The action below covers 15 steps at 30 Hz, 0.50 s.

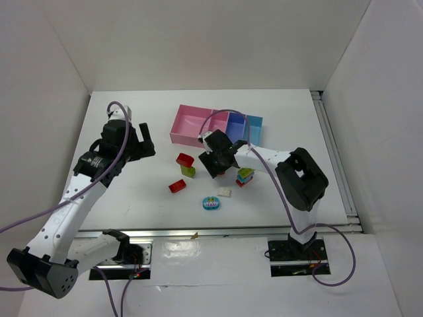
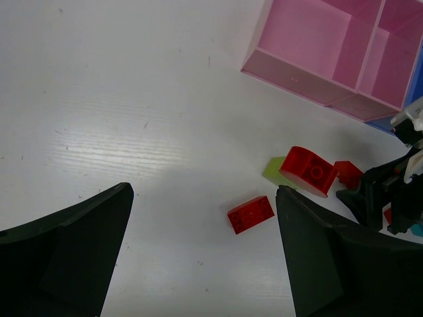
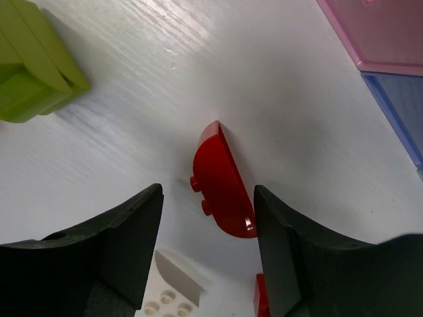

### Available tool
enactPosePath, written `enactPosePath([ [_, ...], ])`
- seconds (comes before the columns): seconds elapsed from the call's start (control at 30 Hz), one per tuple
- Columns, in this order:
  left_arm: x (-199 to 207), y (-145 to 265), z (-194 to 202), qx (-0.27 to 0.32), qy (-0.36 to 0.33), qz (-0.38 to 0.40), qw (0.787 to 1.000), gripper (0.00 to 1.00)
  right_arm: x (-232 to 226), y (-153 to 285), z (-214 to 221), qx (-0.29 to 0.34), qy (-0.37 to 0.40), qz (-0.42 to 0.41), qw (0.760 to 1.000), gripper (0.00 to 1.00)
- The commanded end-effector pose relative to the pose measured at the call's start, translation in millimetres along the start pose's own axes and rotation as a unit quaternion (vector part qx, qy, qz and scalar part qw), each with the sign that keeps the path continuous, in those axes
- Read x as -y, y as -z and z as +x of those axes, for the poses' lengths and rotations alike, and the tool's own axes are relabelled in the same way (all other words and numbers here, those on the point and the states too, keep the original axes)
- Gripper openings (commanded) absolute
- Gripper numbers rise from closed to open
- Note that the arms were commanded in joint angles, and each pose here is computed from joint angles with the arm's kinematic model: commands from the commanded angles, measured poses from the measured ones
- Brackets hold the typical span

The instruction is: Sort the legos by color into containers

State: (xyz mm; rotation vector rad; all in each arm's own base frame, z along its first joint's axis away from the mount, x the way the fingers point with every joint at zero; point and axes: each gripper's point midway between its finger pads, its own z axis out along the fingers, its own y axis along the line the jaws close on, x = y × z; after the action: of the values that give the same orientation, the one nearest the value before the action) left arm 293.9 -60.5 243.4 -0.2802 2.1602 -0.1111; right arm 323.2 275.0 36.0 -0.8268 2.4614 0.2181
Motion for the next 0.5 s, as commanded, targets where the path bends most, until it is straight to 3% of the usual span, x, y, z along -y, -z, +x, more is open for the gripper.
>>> enactPosePath([
  [0.0,1.2,1.3,-5.1,0.007,0.000,0.004,1.000,1.00,4.4,-12.5,-8.1,0.018,-0.003,-0.005,1.000,0.64],
  [0.17,-3.3,2.4,-4.7,0.015,0.001,-0.003,1.000,1.00,3.6,-15.8,-4.9,0.013,-0.012,-0.005,1.000,0.47],
  [0.23,-3.3,2.4,-4.7,0.016,0.001,-0.003,1.000,1.00,5.9,-15.9,-5.1,0.013,-0.017,0.003,1.000,0.45],
  [0.27,-3.3,2.4,-4.7,0.016,0.001,-0.003,1.000,1.00,7.0,-14.4,-7.4,0.014,-0.022,0.007,1.000,0.34],
  [0.37,-3.7,2.4,-4.7,0.016,-0.004,-0.003,1.000,1.00,12.3,11.2,-27.8,0.050,-0.036,0.021,0.998,0.23],
  [0.47,-5.1,4.7,-6.9,0.022,0.002,-0.006,1.000,1.00,22.5,50.6,-56.0,0.112,-0.066,0.047,0.990,0.20],
])
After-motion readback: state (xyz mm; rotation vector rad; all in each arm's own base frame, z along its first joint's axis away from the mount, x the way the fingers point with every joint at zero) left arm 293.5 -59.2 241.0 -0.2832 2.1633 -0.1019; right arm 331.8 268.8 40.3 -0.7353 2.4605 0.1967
